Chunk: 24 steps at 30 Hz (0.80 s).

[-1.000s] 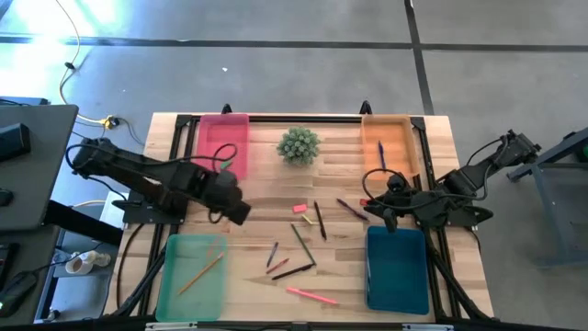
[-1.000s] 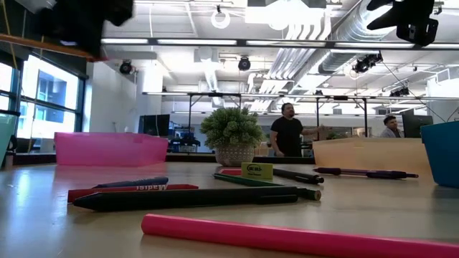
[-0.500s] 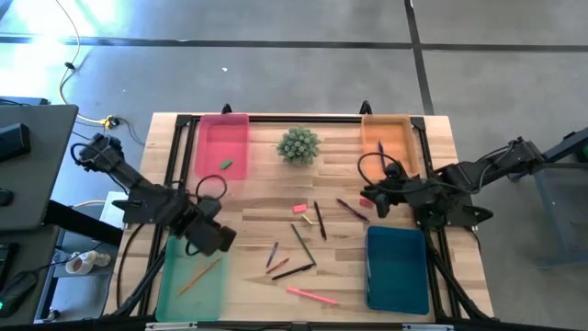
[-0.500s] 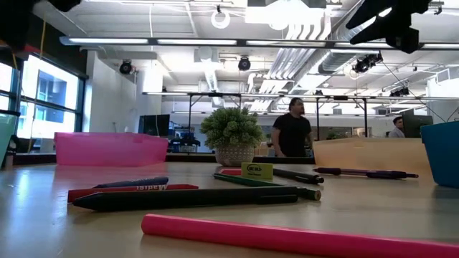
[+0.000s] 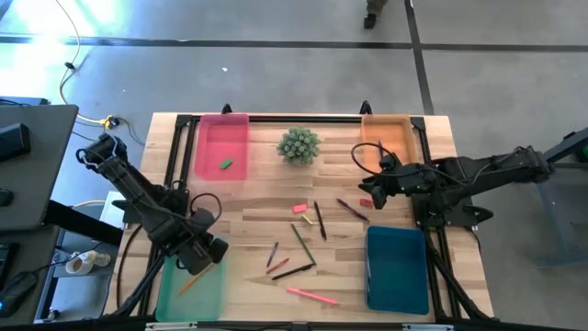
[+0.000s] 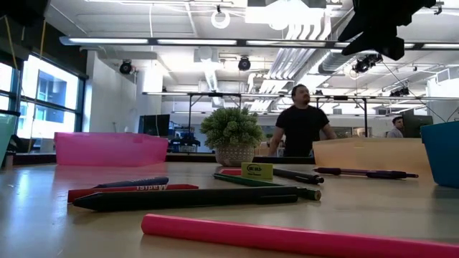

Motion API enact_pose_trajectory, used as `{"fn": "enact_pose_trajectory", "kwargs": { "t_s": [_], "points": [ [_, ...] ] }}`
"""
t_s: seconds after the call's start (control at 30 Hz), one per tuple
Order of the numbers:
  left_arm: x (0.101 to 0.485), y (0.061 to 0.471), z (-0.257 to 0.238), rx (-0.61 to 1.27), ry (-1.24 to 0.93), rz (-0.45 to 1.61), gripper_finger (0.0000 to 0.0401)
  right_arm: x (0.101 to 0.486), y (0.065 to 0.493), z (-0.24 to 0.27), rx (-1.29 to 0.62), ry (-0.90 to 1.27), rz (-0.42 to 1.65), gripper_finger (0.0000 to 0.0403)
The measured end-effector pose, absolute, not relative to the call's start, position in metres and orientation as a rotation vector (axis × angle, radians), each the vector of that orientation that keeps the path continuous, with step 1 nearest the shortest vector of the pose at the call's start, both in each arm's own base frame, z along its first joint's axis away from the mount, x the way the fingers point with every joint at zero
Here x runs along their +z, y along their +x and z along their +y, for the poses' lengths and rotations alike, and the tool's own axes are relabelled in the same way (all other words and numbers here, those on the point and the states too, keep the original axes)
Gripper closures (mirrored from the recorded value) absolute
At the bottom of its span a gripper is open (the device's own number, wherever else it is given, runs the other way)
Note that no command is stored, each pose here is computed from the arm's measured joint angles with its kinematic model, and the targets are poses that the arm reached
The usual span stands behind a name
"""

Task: Sort crayons/erasers/pens/pencils in bins
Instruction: Put the yellow pencil into the green bin

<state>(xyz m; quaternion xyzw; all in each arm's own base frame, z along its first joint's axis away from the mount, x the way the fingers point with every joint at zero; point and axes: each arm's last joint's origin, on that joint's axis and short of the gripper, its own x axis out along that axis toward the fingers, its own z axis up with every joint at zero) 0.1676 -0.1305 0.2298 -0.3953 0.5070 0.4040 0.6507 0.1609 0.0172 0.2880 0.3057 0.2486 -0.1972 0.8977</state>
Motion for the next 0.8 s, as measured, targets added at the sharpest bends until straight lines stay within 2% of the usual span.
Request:
{"fn": "enact_pose_trajectory", "kwargs": {
  "t_s": [0.17, 0.53, 0.7, 0.8],
  "points": [
    [0.212, 0.164, -0.14, 0.882, -0.86, 1.213, 0.0389, 0.283, 0.158, 0.011, -0.427, 0.579, 0.583, 0.0274],
    [0.188, 0.158, -0.143, 0.887, -0.83, 1.284, 0.0379, 0.26, 0.14, 0.002, -0.505, 0.539, 0.929, 0.0274],
    [0.188, 0.158, -0.143, 0.877, -0.837, 1.283, 0.0363, 0.253, 0.145, 0.003, -0.46, 0.465, 1.03, 0.0274],
    [0.188, 0.161, -0.146, 0.81, -0.823, 1.292, 0.0343, 0.248, 0.15, 0.004, -0.419, 0.416, 1.091, 0.0274]
  ]
}}
